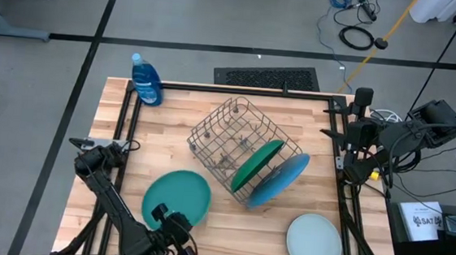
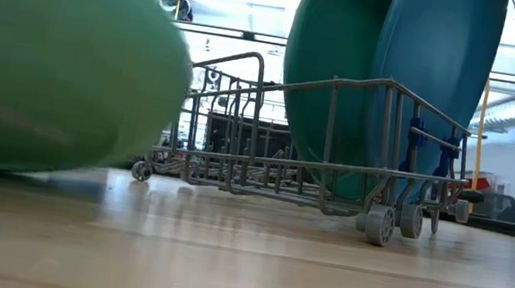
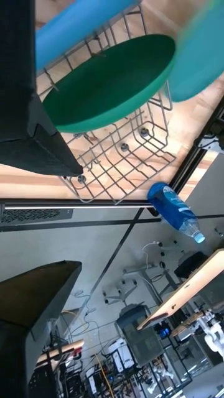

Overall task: Sort dishes
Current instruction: Put the green plate into the dish rack

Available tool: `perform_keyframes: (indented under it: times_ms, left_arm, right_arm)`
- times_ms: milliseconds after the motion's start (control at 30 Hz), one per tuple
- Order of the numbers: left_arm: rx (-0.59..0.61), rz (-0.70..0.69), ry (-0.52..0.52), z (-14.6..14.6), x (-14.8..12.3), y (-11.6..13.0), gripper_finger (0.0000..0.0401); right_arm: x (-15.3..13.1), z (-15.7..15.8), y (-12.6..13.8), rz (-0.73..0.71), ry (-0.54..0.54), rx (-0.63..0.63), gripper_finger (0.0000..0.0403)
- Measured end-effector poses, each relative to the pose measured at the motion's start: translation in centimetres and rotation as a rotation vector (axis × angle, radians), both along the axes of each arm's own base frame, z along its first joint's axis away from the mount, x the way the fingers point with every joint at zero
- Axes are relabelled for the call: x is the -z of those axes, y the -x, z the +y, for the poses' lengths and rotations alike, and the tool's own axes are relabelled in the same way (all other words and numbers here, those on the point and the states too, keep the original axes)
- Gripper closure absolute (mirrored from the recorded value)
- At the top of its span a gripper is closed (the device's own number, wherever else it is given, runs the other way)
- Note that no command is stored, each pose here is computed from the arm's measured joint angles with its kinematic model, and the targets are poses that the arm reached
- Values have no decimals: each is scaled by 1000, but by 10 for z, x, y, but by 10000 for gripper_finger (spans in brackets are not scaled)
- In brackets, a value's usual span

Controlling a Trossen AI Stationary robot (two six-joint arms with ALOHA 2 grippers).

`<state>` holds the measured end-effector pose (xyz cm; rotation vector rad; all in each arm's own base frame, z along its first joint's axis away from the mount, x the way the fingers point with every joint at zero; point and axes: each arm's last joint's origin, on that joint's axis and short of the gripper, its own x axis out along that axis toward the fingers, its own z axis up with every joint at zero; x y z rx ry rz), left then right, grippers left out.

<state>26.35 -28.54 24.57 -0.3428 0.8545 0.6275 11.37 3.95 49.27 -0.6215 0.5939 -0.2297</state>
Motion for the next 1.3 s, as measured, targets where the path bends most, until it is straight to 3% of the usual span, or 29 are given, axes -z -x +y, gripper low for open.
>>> perform_keyframes:
  times_ms: [133, 467, 667, 933, 1300]
  left_arm:
    - [-3, 3, -2, 1, 0, -1, 283]
    - [12, 66, 88, -2, 9, -10, 278]
    - [34, 134, 176, -7, 33, -30, 278]
    - [73, 354, 223, -9, 82, -45, 278]
    - [74, 423, 218, -6, 94, -49, 278]
  right_arm:
    - [0, 0, 0, 0, 1, -1, 177]
    - [0, 0, 0, 0, 0, 0, 177]
    - [0, 0, 0, -3, -5, 3, 177]
    - [0, 0, 0, -4, -8, 5, 177]
    - [0, 0, 0, -5, -13, 8, 177]
